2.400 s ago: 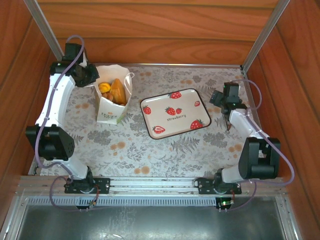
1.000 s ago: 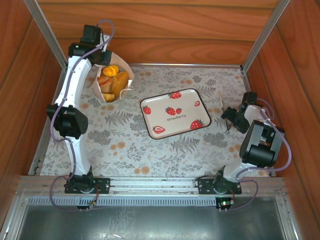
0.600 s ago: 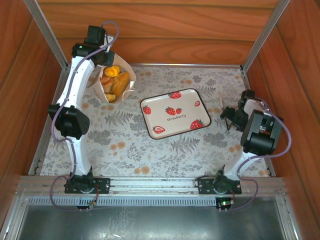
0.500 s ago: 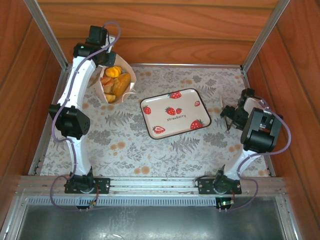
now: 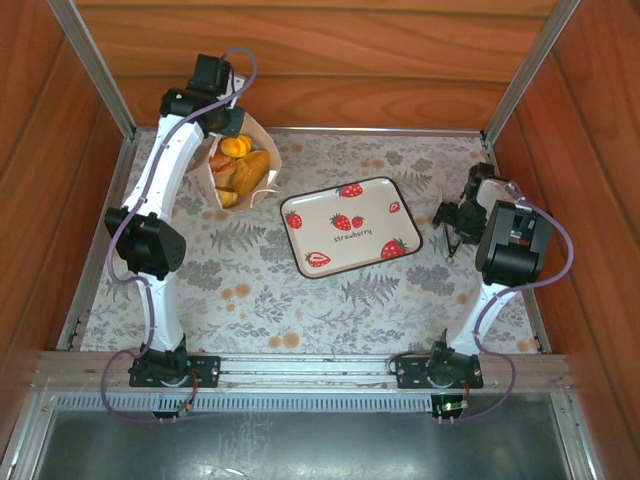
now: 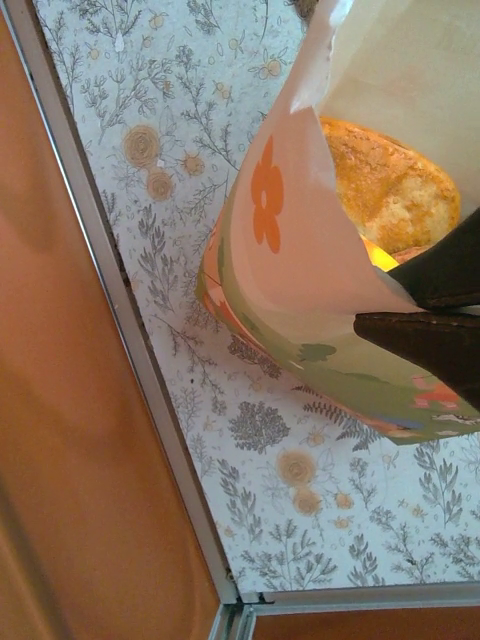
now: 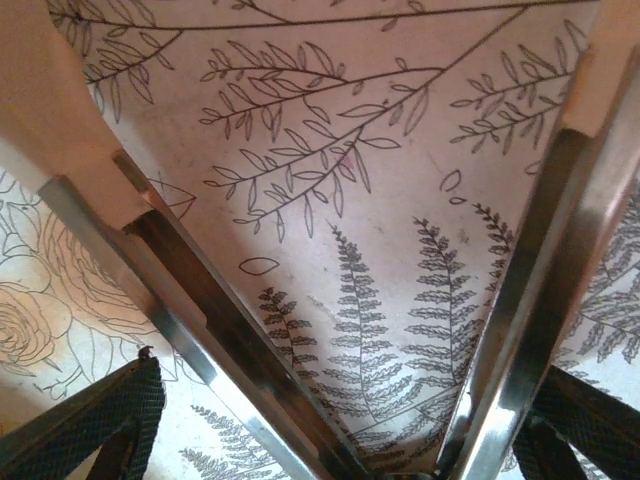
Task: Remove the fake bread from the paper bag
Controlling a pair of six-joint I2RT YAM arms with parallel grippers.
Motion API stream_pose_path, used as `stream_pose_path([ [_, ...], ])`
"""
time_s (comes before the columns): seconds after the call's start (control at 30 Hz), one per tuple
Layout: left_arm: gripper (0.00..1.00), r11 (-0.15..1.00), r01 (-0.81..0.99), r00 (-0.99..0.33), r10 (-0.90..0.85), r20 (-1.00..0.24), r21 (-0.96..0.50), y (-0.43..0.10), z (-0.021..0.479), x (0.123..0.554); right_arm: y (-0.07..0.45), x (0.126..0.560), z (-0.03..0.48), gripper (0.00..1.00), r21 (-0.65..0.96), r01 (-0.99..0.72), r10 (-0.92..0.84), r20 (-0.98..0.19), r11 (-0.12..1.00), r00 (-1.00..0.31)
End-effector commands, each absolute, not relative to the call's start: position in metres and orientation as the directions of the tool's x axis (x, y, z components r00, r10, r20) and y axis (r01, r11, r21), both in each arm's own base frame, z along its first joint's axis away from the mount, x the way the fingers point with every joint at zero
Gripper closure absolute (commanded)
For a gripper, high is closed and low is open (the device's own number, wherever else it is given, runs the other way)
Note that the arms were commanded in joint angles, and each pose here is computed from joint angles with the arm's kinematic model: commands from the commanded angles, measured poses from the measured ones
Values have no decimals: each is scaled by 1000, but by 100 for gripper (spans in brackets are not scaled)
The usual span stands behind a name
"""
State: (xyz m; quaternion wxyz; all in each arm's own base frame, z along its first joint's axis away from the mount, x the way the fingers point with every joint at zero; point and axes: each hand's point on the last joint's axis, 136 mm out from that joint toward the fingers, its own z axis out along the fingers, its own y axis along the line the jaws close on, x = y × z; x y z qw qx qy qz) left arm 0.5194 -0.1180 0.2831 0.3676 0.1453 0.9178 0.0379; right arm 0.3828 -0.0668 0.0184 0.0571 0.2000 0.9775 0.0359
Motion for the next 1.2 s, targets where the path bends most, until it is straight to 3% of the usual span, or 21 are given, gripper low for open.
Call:
stream_pose_path([
  [0.0,100,959,216,-658,281,-698,182,-119,297,526,-57,384,12,13,92,319,326,-74,943,-943],
  [0.27,100,961,215,-661,276,-698,176,-119,296,525,-38,408,11,39,93,184,194,-114,979,-974],
  [0.5,100,961,220,-652,272,-708,167,-121,301,525,-16,434,14,48,81,25,37,-157,996,-987],
  [0.63,100,962,221,-649,268,-712,161,-122,303,525,-21,444,13,44,48,15,23,-171,999,-985],
  [0.8,100,964,222,-647,259,-717,148,-124,304,528,-28,453,8,21,20,34,37,-194,999,-980],
  [1.07,100,964,226,-646,256,-719,140,-126,304,528,-29,460,3,10,48,71,79,-196,996,-977],
  [1.17,100,964,224,-645,256,-720,142,-125,304,528,-27,459,1,10,57,77,86,-191,995,-978],
])
